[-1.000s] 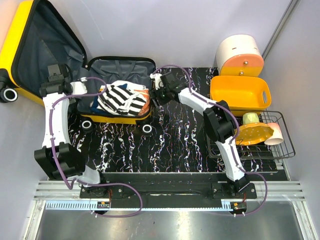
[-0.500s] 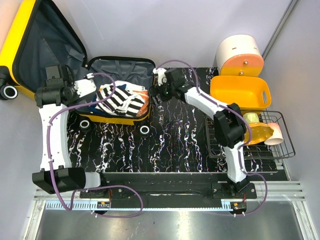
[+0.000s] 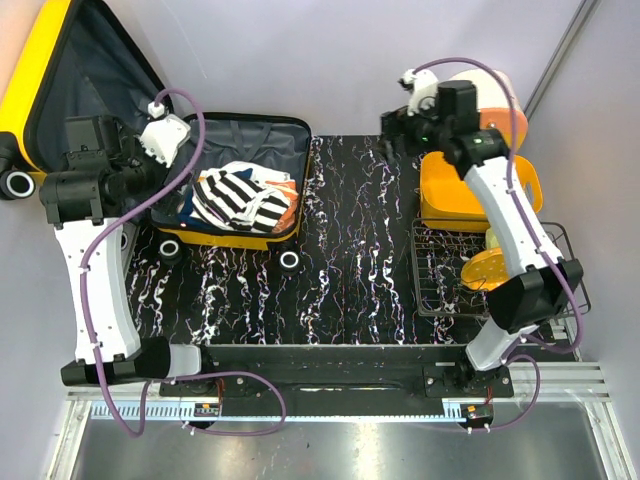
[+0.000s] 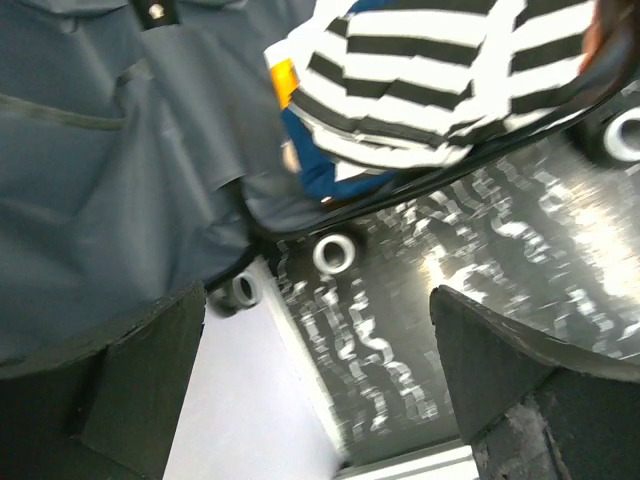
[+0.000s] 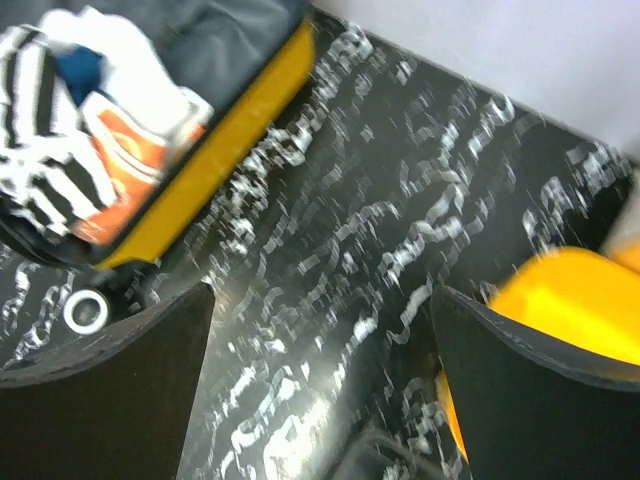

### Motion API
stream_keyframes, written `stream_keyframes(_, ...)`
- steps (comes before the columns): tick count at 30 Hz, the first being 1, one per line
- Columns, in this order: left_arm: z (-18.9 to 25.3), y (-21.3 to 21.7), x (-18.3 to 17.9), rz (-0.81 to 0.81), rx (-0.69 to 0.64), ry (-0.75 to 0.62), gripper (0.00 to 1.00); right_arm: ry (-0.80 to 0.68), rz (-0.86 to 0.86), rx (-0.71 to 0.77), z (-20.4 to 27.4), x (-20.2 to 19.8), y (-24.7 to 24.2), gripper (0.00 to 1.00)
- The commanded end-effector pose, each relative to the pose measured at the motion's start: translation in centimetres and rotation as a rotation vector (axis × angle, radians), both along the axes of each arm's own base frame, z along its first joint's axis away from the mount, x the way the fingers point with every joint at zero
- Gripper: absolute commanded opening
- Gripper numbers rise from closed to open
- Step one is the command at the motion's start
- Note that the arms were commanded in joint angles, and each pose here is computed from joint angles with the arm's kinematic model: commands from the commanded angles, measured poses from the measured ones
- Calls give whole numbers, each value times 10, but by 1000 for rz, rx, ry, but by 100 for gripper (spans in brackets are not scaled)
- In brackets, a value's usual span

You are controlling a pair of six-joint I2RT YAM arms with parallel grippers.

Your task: Open, take out, and arrange the luggage

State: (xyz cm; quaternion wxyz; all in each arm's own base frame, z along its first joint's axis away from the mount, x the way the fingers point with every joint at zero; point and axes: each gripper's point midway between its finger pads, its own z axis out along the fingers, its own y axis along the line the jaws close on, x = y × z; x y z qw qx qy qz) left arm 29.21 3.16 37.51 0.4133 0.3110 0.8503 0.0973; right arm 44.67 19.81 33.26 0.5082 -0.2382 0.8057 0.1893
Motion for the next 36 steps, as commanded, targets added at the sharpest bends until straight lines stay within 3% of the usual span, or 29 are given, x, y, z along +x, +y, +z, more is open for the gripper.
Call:
stream_keyframes(1, 14, -47, -10, 24, -351, -48, 99, 234, -106, -131, -37, -41, -73, 100)
stream_keyframes(5, 6, -71, -9, 0, -511, -11, 99, 401, -168, -159, -72, -67, -119, 100)
stream_keyframes(12, -17, -83, 2, -50, -577, 59, 99, 584, -177, -154, -145, -87, -138, 98)
stream_keyframes(22, -59, -106, 2, -141, -694, 125, 99, 547, -144, -136, -168, -50, -132, 98)
stream_keyframes(29, -60, -112, 1, -200, -694, 88, 99, 444, -135, -132, -114, -43, -132, 97)
stream_keyframes(36, -63, -110, 16, -214, -654, 59, 99, 476, -184, -169, -140, -8, -147, 98)
